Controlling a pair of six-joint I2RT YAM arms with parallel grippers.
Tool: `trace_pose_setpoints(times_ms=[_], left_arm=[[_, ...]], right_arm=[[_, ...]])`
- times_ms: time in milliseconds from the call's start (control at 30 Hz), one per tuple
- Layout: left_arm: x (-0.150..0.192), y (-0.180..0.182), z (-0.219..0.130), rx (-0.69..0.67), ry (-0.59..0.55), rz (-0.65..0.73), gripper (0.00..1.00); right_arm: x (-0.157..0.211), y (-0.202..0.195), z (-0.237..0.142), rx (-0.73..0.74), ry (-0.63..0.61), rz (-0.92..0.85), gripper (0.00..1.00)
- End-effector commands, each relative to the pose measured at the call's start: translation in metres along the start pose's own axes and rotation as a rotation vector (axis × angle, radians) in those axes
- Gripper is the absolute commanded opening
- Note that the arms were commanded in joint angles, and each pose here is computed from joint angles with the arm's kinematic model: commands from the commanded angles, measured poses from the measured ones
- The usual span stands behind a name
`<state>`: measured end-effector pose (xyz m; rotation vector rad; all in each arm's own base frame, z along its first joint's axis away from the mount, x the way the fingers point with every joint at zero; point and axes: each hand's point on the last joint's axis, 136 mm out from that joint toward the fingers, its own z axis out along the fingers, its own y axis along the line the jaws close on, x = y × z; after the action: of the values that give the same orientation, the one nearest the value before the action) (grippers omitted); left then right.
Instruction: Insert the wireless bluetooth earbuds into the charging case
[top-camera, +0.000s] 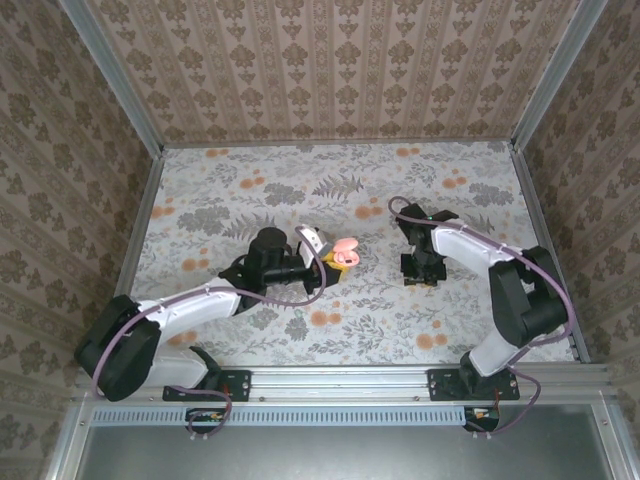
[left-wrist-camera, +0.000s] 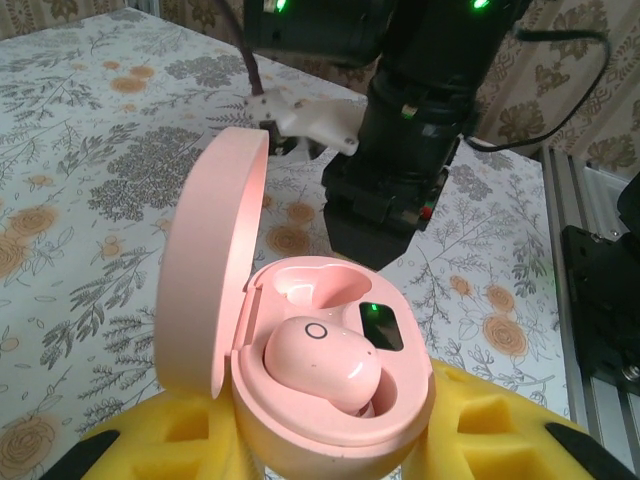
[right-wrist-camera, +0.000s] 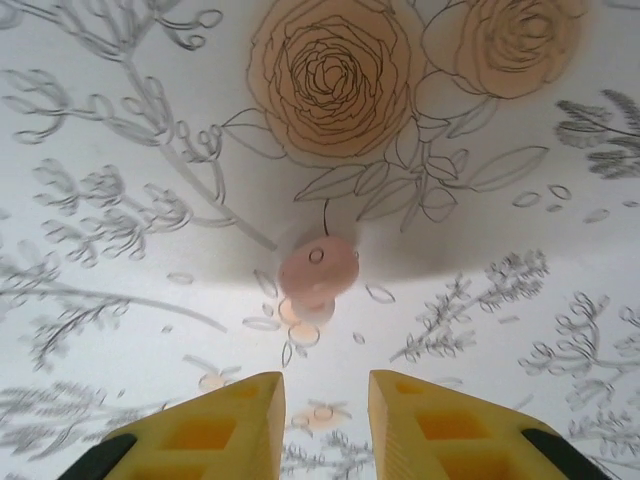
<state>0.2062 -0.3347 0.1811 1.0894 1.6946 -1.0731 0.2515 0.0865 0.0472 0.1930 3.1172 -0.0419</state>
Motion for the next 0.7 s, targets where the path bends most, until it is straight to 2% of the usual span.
trace_pose_setpoints(times_ms=[0, 233, 667], left_arm=[[-0.023, 0.000, 0.003, 0.011, -0.041, 0.057, 0.00], [-0.034, -0.002, 0.006, 0.028, -0.062, 0.067, 0.00], [-0.021, -0.004, 0.016, 0.044, -0.040, 0.043, 0.00]], right_arm=[[0.000, -0.001, -0.028, -0.024, -0.033, 0.025, 0.31], [-0.013, 0.003, -0.026, -0.018, -0.040, 0.038, 0.35], [-0.019, -0.009, -0.004, 0.061, 0.013, 0.032, 0.35]])
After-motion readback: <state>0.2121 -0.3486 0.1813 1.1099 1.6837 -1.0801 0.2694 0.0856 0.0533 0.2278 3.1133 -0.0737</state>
